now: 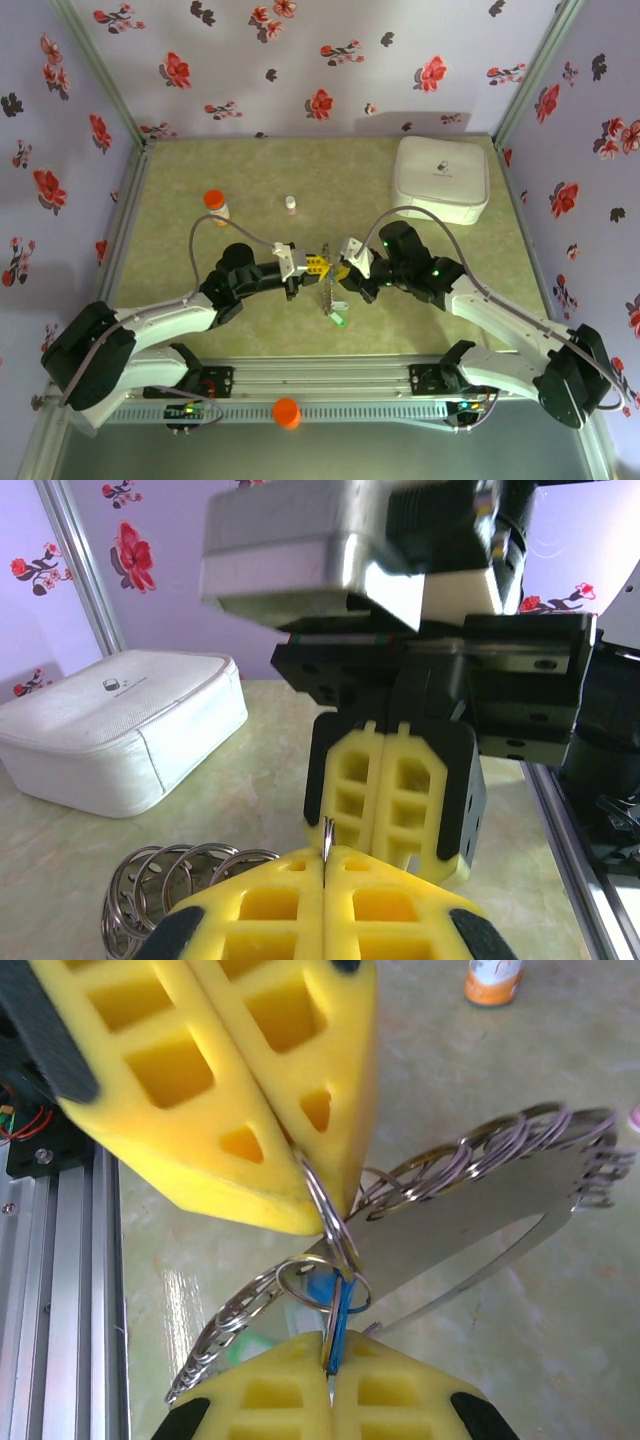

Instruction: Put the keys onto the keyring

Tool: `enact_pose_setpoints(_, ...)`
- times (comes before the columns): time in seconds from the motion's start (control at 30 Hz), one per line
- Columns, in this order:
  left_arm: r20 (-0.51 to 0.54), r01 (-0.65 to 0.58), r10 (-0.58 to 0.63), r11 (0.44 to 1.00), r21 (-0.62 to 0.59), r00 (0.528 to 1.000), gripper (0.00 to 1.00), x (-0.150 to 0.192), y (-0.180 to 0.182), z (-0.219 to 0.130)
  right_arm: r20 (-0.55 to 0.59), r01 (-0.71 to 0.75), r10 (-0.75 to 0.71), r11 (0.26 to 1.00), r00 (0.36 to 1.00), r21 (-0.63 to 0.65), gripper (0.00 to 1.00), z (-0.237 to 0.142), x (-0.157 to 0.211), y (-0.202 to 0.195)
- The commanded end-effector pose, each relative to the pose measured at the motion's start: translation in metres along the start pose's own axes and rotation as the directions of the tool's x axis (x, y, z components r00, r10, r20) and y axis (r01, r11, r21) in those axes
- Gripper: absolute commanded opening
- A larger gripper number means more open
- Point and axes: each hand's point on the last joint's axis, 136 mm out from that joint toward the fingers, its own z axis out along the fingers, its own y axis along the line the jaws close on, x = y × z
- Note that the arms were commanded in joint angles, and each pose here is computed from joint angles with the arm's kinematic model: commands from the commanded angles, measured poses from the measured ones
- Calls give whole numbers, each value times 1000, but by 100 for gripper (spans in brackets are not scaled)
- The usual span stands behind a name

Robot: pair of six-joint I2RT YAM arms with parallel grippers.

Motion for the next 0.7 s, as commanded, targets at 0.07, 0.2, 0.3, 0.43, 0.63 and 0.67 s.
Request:
enact_pose_setpoints(0.07,82,-40,39,999,13,996,0,-27,-3,-2,-9,1,-1,998,1000,-56,0,8,0,9)
enact_pose_setpoints(0.2,79,-41,40,999,12,996,0,-26,-3,-2,-5,8,-8,999,1000,-32,2,5,0,7)
enact_pose_setpoints(0.3,75,-45,44,999,12,996,0,-24,-3,-2,12,26,-26,999,1000,20,17,-6,-4,3)
enact_pose_setpoints(0.43,68,-44,43,999,11,997,0,-21,-3,-3,55,58,-63,995,997,82,26,-23,-12,2)
enact_pose_setpoints(0.63,66,-38,37,999,19,997,0,-20,-3,-1,139,90,-99,993,985,75,27,-27,-32,5)
enact_pose_setpoints(0.67,66,-38,36,999,20,997,0,-20,-4,-1,151,90,-101,993,983,75,26,-26,-34,5)
